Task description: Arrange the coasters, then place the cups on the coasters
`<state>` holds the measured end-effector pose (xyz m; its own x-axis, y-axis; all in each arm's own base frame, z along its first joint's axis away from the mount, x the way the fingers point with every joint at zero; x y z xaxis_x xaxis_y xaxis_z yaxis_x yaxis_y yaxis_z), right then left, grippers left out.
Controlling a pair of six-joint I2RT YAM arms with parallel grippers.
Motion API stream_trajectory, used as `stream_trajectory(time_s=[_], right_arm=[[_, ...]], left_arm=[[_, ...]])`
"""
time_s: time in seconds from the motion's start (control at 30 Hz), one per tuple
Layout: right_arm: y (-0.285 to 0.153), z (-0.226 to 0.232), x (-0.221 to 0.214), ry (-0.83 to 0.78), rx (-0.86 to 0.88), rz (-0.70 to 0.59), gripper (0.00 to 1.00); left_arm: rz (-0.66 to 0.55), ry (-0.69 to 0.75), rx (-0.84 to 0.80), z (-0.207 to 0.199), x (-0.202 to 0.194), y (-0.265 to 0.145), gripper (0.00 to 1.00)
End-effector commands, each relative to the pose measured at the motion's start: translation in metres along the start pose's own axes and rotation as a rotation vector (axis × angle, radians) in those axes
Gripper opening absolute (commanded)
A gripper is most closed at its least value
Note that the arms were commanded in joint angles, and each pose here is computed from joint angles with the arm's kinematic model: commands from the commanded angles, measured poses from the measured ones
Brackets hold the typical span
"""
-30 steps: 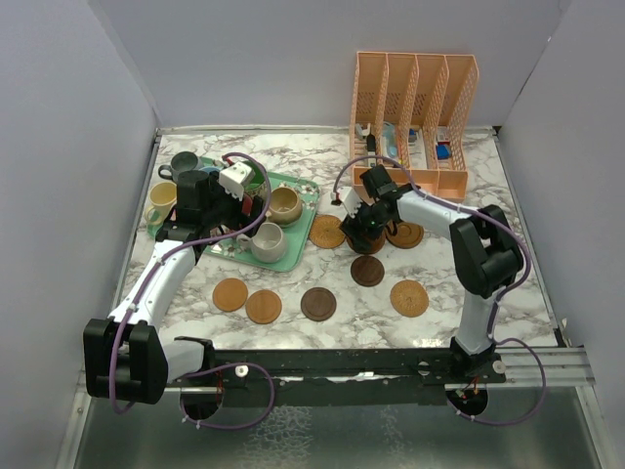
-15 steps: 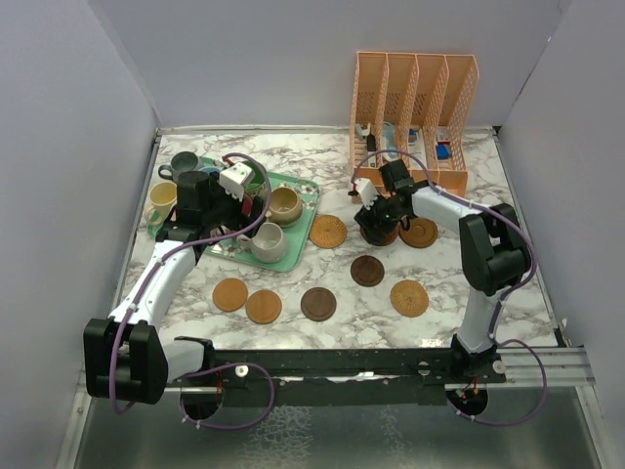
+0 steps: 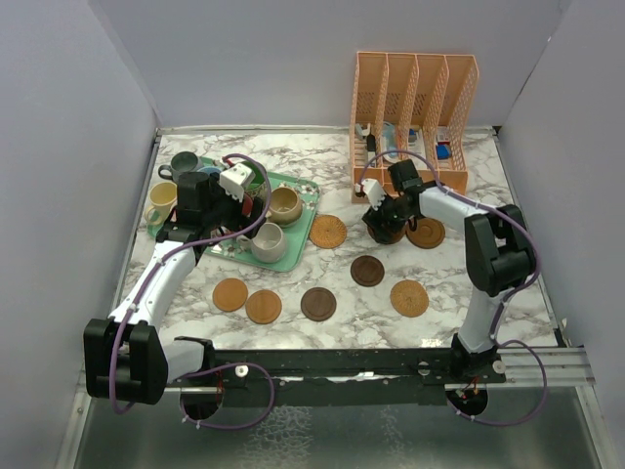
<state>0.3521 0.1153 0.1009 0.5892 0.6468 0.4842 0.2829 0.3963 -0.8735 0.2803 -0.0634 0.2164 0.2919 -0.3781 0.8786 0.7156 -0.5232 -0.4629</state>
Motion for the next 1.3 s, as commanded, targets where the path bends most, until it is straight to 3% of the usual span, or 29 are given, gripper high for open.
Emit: stream_trajectory(time_s=[0.0,0.87,1.27], right_arm=[[0.0,0.011,-0.04,0.02,0.058,0.175,0.61],[-0.014,0.02,-0.058,-0.016,0.111,0.21,0.57],[-0.027,0.012,-0.013,0.017,0.086,0.026,0.63]], left_arm=[[-0.045,0.024,-0.006,0.0,0.006,-0.004,0.99],[-0.05,0.025,-0.009,-0.001,0.006,-0.005,0.99],[-0.055,0.023,-0.013,-0.002,0.007,-0.006,0.99]])
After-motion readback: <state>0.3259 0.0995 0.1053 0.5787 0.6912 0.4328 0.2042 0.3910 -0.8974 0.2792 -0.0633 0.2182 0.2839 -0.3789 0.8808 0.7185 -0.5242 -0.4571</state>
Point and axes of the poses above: each gripper's point midway between its finger pads, its own y axis out along the fingers, its own z axis along the line the jaws close on, x = y × z, the point moved 9 cm from there along -y, back along the fingers, and after that the axes turned 9 degrees about y, right-handed, at the moved point
